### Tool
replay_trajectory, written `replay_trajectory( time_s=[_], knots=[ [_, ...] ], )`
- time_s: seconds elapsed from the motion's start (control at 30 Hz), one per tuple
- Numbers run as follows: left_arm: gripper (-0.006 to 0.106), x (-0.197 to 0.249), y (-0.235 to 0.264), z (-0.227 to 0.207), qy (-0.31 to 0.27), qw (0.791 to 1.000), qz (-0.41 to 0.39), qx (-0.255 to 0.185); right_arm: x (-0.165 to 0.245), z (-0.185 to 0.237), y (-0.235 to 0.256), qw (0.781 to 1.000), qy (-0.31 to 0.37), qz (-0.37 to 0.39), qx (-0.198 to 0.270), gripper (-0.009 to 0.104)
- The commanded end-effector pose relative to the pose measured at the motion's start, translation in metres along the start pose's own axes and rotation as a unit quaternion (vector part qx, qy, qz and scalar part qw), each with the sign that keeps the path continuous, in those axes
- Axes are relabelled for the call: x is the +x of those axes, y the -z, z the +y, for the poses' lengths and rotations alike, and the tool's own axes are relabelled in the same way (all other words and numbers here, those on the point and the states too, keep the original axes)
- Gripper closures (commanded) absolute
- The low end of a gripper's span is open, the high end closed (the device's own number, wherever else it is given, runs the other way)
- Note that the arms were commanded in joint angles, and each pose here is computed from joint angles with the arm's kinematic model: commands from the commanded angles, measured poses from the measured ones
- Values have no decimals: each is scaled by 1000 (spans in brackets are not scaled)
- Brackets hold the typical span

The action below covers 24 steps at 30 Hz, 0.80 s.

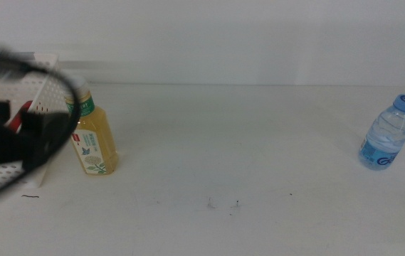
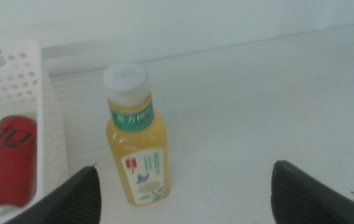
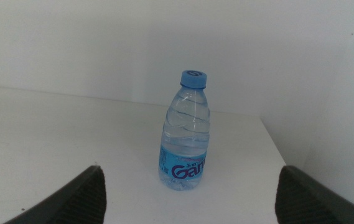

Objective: Use arms to grab the bottles and put them into the dustbin to the left of the table.

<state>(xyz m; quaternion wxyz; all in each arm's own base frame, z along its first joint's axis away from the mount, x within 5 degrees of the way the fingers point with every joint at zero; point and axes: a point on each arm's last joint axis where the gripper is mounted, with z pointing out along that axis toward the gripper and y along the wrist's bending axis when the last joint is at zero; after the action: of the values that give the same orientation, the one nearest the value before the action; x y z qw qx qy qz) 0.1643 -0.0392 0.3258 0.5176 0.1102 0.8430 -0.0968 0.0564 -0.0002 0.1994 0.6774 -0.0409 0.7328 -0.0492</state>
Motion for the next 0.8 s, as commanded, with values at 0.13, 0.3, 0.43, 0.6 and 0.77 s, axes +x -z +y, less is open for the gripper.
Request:
replay_trajectory(
  time_s=[0.13, 0.3, 0.43, 0.6, 0.77],
  knots=[
    [7, 39, 22, -3, 8, 999, -37, -5, 0, 0, 0, 1000, 8, -4, 3, 2],
    [7, 80, 8, 0, 49, 997, -58, -19, 0, 0, 0, 1000, 8, -4, 3, 2],
    [7, 100, 0, -4, 37, 994, -103, -9, 0, 0, 0, 1000, 8, -4, 3, 2],
    [7, 116, -3, -5, 37, 993, -115, -4, 0, 0, 0, 1000, 8, -4, 3, 2],
    [7, 126, -5, -4, 37, 993, -108, -6, 0, 0, 0, 1000, 8, -4, 3, 2]
  ],
)
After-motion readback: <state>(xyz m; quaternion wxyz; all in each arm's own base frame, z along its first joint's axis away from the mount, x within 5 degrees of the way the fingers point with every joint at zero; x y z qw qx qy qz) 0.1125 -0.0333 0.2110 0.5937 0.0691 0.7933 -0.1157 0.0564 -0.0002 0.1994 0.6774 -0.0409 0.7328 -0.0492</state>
